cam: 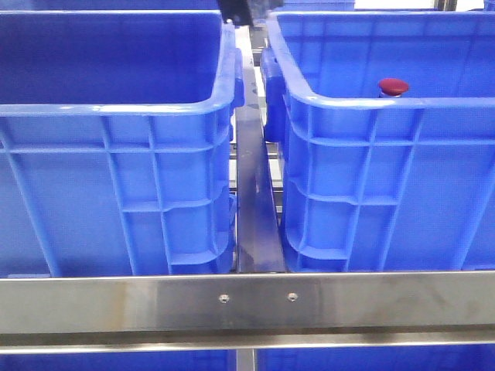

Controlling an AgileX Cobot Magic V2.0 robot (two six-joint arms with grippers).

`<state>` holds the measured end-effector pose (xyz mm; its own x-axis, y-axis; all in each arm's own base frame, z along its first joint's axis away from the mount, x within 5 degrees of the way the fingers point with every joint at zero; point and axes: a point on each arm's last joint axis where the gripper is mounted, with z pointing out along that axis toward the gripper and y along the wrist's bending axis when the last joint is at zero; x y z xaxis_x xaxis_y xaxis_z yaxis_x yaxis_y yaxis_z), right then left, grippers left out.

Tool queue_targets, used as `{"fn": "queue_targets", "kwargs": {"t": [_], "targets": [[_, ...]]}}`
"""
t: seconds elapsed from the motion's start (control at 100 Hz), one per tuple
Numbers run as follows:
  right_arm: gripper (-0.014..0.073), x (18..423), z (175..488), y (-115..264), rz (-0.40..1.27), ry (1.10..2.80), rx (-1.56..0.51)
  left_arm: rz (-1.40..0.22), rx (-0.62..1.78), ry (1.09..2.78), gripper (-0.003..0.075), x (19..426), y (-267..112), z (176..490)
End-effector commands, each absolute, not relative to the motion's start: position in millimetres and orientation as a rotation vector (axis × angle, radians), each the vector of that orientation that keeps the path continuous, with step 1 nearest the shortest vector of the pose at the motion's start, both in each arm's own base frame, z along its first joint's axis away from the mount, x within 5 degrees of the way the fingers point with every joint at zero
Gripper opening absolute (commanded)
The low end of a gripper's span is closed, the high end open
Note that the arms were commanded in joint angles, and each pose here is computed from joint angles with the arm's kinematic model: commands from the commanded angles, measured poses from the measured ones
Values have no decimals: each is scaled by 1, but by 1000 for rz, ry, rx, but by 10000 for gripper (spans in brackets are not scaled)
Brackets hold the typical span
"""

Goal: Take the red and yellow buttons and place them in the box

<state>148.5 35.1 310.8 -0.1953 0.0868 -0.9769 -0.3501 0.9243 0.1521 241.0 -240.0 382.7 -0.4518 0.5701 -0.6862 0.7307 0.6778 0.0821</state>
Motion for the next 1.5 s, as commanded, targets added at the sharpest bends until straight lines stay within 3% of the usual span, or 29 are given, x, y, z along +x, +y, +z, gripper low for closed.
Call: {"fn": "queue_targets", "kwargs": {"t": [0.0,0.06,0.23,0.3,0.6,0.85,1.1,1.38,1.49], "targets": [[-3,149,323,35,421,1683,-174,-360,945,2045,95,233,-238,413],[89,149,323,35,426,1684,-178,-360,945,2045,95,233,-238,413],[505,149,331,41,496,1661,-217,-360,945,2045,95,233,-238,413],[586,150,338,42,563,1648,-175,-360,945,2045,95,233,-238,413],[592,177,360,58,1016,1693,-14,-360,945,2045,95,233,-238,413],[592,219,361,75,1324,1788,-87,-360,945,2045,95,233,-238,413],[592,263,356,93,1417,1853,-77,-361,944,2043,95,233,-238,413],[591,284,343,122,1481,1911,-101,-361,944,2043,95,233,-238,413],[529,285,341,122,1482,1916,-97,-361,944,2043,95,233,-238,413]]}}
